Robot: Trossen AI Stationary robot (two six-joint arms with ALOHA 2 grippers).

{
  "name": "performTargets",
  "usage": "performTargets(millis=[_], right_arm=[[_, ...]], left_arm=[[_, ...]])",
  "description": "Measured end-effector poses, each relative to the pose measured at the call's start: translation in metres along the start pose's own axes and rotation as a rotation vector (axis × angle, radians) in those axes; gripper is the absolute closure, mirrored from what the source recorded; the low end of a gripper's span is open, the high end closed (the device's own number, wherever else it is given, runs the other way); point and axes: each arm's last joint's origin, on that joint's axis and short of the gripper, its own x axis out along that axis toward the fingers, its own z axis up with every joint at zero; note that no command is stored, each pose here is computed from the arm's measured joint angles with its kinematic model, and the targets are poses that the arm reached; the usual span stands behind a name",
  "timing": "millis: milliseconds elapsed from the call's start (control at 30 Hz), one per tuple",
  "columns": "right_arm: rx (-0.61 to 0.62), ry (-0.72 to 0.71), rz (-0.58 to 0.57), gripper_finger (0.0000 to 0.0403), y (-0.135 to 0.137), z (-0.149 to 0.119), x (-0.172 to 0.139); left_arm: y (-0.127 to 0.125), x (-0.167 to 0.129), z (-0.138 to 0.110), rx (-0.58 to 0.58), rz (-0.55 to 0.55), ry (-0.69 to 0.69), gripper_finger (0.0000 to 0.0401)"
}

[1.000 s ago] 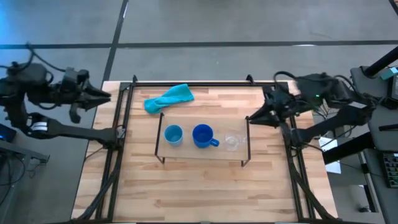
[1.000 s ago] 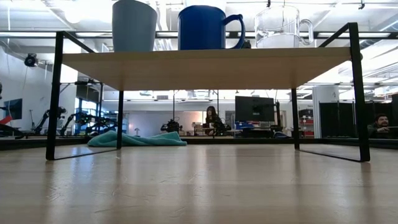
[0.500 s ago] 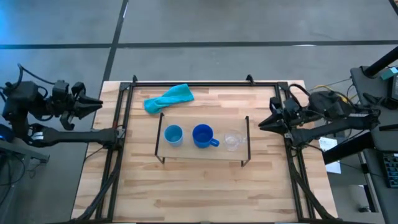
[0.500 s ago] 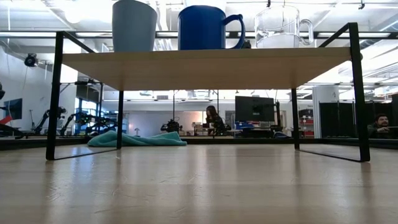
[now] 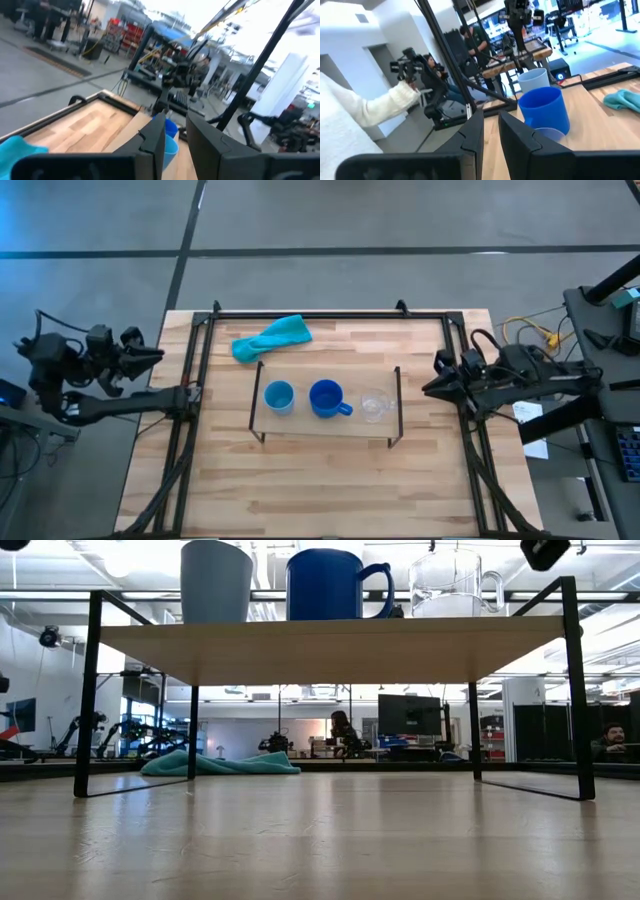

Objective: Stack small to large cups/mugs on shelf
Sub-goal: Return to Home Position

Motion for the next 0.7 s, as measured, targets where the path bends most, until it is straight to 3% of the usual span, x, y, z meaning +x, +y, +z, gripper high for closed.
performTargets(millis=[233,500,700], right_arm=[[0.013,-0.006,0.002,0.0349,-0.011,-0.027,-0.004],[0.029,-0.069,0.03,0.0349,-0.023,-0.054,-0.005],[0.054,-0.12,0.056,0.0349,-0.035,-0.083,-0.003]], left_arm=[[0.011,-0.007,-0.022,-0.001,-0.028,-0.059,0.0338],[0.016,0.012,-0.034,0.004,0.011,0.025,0.0338],[0.02,0.024,-0.042,0.002,-0.008,-0.007,0.0338]])
